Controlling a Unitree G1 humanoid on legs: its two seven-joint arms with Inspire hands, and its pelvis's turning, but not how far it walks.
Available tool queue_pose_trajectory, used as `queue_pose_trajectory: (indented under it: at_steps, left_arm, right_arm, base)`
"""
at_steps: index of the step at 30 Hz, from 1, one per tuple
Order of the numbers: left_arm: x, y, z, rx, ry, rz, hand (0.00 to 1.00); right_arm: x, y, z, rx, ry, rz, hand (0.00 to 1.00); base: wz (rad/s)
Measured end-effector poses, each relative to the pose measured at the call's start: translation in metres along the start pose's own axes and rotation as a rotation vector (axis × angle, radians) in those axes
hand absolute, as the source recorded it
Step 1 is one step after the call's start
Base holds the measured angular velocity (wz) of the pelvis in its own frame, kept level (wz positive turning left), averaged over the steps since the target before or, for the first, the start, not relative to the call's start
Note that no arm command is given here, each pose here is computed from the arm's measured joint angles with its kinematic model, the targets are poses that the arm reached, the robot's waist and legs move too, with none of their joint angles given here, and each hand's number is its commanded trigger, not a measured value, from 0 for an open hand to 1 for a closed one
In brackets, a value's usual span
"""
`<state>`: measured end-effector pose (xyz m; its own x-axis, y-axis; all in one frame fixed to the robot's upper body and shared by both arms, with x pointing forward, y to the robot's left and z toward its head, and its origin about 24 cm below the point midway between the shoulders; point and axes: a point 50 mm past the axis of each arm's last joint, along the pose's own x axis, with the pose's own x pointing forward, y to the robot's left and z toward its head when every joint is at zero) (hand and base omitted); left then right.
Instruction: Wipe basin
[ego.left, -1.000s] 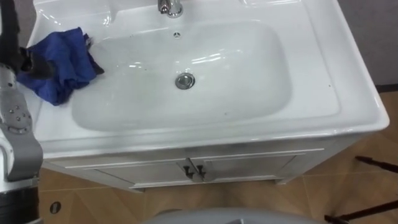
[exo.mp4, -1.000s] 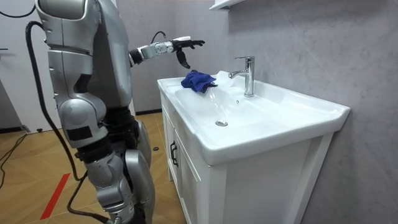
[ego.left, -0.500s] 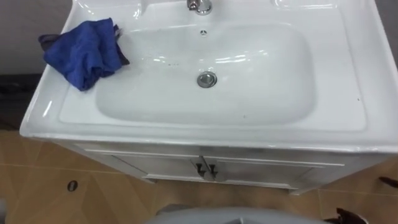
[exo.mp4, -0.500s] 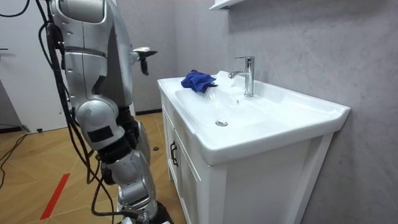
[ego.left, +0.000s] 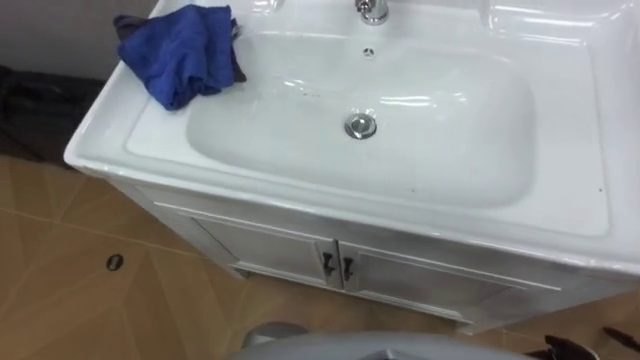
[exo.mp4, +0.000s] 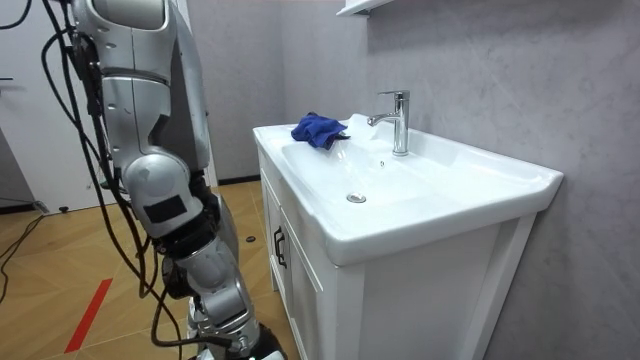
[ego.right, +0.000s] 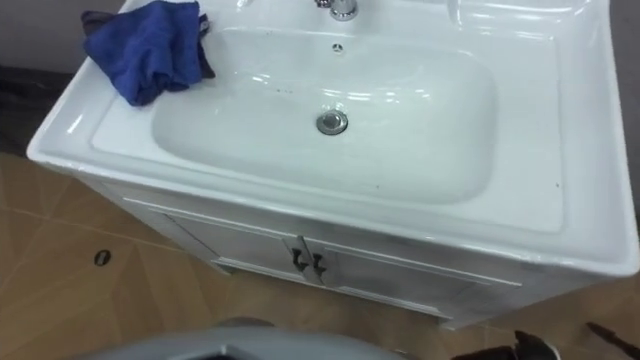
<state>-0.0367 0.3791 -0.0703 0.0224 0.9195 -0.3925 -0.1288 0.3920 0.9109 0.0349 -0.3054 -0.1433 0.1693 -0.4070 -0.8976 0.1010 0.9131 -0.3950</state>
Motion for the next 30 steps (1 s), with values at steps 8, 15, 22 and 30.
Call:
queue_pose_trajectory:
  at_steps: [8,15,22,30]
  left_arm:
    - [-0.027,-0.047,-0.039,-0.029,0.176,-0.178,0.0]
    - [-0.045,-0.08,-0.02,-0.035,0.109,-0.339,0.0]
    - [-0.05,-0.093,-0.013,-0.041,0.096,-0.407,0.0]
    - [-0.059,-0.11,-0.004,0.008,0.069,-0.514,0.0]
  right_arm:
    - [0.001,0.004,-0.001,0.004,0.023,0.068,0.0]
    - [0.0,0.012,-0.013,0.077,0.055,0.102,0.0]
    - [-0.001,0.012,-0.025,0.076,0.081,0.101,0.0]
    - [-0.003,0.02,-0.033,0.081,0.109,0.144,0.0]
  base:
    - [0.1]
    - [0.06]
    - [-0.19]
    - [-0.15]
